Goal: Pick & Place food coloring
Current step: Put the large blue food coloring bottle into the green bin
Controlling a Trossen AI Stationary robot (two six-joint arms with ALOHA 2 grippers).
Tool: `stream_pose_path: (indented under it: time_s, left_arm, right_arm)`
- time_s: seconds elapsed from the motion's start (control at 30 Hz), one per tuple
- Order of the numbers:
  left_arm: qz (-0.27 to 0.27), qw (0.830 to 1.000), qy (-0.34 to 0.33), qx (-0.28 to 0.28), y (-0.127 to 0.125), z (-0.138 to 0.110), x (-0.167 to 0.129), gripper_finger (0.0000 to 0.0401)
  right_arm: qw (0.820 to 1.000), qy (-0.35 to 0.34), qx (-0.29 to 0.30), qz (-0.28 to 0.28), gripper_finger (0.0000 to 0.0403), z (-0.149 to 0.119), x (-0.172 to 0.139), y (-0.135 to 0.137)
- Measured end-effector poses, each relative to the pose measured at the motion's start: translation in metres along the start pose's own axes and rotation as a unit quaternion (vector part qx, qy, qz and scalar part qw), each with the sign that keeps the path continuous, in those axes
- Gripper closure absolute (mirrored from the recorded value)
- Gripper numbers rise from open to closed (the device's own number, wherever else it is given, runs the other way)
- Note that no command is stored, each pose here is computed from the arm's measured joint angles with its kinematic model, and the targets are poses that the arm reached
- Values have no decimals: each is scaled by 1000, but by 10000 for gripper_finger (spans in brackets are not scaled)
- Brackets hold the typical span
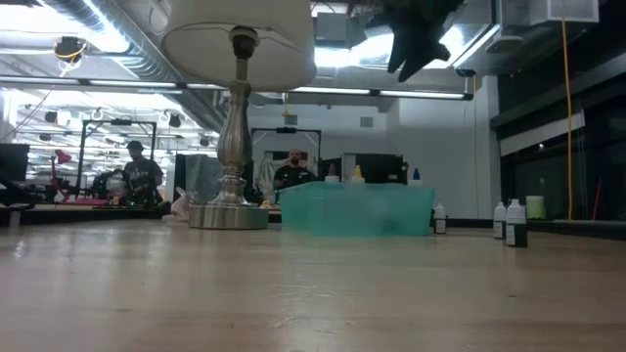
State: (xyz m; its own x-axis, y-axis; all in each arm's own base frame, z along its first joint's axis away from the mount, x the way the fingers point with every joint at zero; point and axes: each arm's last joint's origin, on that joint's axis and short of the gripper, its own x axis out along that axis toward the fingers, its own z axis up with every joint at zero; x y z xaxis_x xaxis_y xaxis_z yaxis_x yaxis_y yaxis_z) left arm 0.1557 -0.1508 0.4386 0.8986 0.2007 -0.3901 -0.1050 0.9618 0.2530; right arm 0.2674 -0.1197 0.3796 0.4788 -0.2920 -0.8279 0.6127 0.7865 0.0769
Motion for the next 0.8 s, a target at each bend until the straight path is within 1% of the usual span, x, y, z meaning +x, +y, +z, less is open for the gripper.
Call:
stream_pose_path:
  time_s: [0.1, 0.2, 0.33, 0.4, 0.47, 0.53, 0.6, 0.7, 0.8]
  left_arm:
    - [-67, 998, -17, -4, -7, 10, 3, 124]
    - [-90, 996, -23, 12, -10, 14, 6, 124]
    - [-113, 993, -25, 3, -7, 18, 12, 124]
    - [-144, 989, -29, -2, -9, 15, 17, 124]
    - [-187, 981, -47, -14, -11, 10, 23, 124]
    - [-223, 972, -71, -29, -10, 3, 28, 124]
    - [-235, 968, -80, -29, -8, -11, 35, 124]
    - [-213, 974, -65, -32, 0, -39, 42, 124]
    - [-190, 978, -58, -59, 13, -67, 43, 124]
  right_arm:
    - [1000, -6, 7, -2, 211, -4, -8, 5]
    - [1000, -8, 15, 4, 211, -6, -11, 11]
    - [1000, -5, 15, 13, 211, -9, -11, 19]
    - [1000, -6, 15, 11, 211, -10, -12, 24]
    - [1000, -8, 15, 7, 211, -12, -12, 29]
    - [1000, -10, 14, 6, 211, -14, -13, 34]
    - [1000, -9, 8, 11, 211, -16, -14, 39]
    - [1000, -8, 10, 19, 211, -19, -15, 47]
    - [1000, -3, 15, 25, 211, -22, -17, 53]
